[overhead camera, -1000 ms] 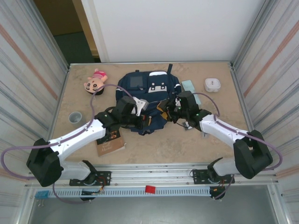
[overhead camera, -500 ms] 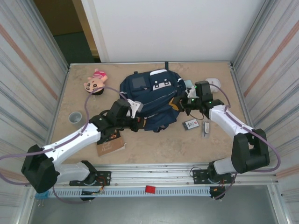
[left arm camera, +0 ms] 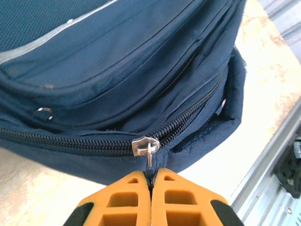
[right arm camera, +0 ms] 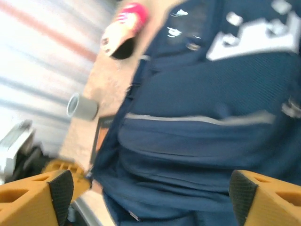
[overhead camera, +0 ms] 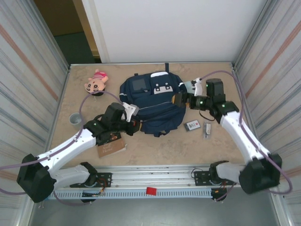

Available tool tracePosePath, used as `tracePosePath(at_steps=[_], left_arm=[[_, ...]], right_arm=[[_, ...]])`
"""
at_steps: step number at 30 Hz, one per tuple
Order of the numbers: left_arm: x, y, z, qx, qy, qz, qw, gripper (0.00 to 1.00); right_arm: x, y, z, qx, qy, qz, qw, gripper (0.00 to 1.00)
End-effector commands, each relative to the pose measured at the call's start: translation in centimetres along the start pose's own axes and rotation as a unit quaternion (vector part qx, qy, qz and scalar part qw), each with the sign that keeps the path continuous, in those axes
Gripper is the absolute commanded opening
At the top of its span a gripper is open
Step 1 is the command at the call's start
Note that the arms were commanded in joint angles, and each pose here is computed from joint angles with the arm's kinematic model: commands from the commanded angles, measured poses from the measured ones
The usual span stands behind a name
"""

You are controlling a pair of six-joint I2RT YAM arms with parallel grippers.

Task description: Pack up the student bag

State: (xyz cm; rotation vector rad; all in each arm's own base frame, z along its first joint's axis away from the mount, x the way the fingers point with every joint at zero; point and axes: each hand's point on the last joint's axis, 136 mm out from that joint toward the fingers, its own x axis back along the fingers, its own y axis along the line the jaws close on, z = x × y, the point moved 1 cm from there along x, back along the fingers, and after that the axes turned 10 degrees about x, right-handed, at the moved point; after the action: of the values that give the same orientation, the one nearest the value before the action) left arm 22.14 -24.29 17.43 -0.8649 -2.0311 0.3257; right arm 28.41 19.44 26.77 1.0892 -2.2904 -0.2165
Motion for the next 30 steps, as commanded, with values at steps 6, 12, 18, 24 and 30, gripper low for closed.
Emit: tracePosePath(at_steps=[6, 12, 18, 24, 30], left_arm=[[1.9, -4.8, -3.2, -0.064, -0.037, 0.105, 0.992, 0.0], [2.2, -5.3, -3.3, -0.069, -0.038, 0.112, 0.991, 0.0], [2.3, -5.6, -3.6, -0.073, -0.04, 0.117, 0.99, 0.0], [1.8, -2.7, -3.2, -0.036, -0.032, 0.063, 0.997, 0.0], [1.8, 2.4, -2.5, 0.029, -0.039, 0.007, 0.999, 0.0]], right_arm=[[-4.0, 5.8, 2.8, 0.395, 0.005, -0.058, 0.917, 0.91], [-6.7, 8.0, 6.1, 0.443, 0.056, -0.15, 0.882, 0.87], [-8.7, 7.0, 8.9, 0.465, 0.118, -0.166, 0.862, 0.68], [-7.9, 5.7, 6.5, 0.495, 0.098, -0.131, 0.853, 0.0], [-3.9, 6.9, 3.3, 0.538, 0.043, -0.167, 0.825, 0.0]])
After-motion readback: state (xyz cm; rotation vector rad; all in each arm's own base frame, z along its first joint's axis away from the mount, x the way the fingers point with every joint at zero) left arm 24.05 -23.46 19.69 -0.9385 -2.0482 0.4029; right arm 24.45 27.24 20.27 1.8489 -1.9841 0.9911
